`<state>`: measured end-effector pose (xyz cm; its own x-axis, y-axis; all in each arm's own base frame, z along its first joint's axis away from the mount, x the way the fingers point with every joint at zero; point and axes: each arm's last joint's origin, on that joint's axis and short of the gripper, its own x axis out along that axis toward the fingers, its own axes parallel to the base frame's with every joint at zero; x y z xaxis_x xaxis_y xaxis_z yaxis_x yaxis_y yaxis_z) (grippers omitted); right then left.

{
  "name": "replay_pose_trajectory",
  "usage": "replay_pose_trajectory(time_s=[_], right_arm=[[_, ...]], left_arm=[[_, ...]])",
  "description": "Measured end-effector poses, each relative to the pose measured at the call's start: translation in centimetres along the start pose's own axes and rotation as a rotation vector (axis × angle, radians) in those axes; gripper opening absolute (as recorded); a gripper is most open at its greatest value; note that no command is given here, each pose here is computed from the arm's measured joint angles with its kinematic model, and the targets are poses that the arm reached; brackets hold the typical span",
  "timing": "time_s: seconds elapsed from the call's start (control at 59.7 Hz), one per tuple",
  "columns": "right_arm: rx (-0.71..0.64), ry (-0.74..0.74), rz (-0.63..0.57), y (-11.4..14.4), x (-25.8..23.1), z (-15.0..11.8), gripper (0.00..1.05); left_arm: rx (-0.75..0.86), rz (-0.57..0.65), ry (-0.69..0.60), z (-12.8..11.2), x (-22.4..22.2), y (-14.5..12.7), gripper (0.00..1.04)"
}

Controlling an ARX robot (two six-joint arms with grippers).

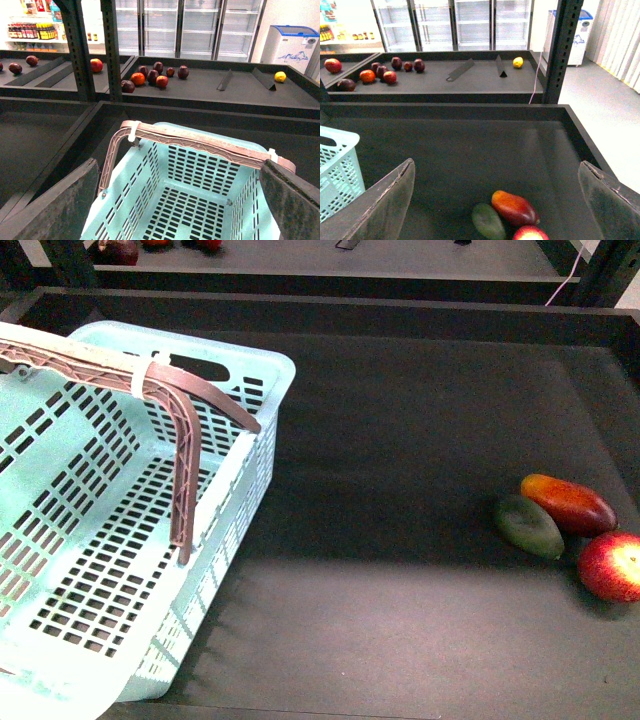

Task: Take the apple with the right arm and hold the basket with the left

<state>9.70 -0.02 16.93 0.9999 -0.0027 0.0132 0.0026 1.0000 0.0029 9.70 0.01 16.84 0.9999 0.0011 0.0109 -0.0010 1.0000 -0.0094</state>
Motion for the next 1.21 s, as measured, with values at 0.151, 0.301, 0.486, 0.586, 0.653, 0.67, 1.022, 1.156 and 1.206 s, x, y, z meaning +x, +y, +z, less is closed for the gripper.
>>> replay_pose_trajectory(time_s=[0.151, 0.301, 0.486, 0.586, 0.653, 0.67, 1.022, 1.156, 1.206], right_arm=[[0.000, 0.000, 0.000, 0.0, 0.0, 0.0, 0.96], [0.000, 0.000, 0.000, 0.0, 0.0, 0.0, 0.96], [0.000, 0.000, -0.002, 0.0, 0.0, 0.0, 0.96], [0.000, -0.001, 0.000, 0.0, 0.0, 0.0, 0.96], [0.000, -0.001, 0.001, 0.0, 0.0, 0.0, 0.96], [0.000, -0.001, 0.001, 0.0, 0.0, 0.0, 0.96], [0.000, -0.001, 0.000, 0.0, 0.0, 0.0, 0.96], [0.000, -0.001, 0.000, 0.0, 0.0, 0.0, 0.96], [0.000, -0.001, 0.000, 0.0, 0.0, 0.0, 0.96]], left_arm=[[0.000, 0.000, 0.000, 0.0, 0.0, 0.0, 0.98], [0.000, 0.000, 0.000, 0.0, 0.0, 0.0, 0.98], [-0.028, 0.239, 0.219, 0.1, 0.8, -0.3, 0.98], [-0.106, 0.314, 0.263, 1.5, 3.2, -0.6, 0.98], [-0.203, 0.289, 0.306, 2.0, 5.2, -0.7, 0.98], [-0.217, 0.283, 0.314, 2.0, 5.4, -0.7, 0.98], [-0.804, 0.175, 0.527, 0.8, 14.7, -1.3, 0.98], [-0.992, 0.170, 0.574, -0.4, 17.9, -1.6, 0.98], [-1.043, 0.193, 0.581, -1.0, 18.9, -1.6, 0.98]])
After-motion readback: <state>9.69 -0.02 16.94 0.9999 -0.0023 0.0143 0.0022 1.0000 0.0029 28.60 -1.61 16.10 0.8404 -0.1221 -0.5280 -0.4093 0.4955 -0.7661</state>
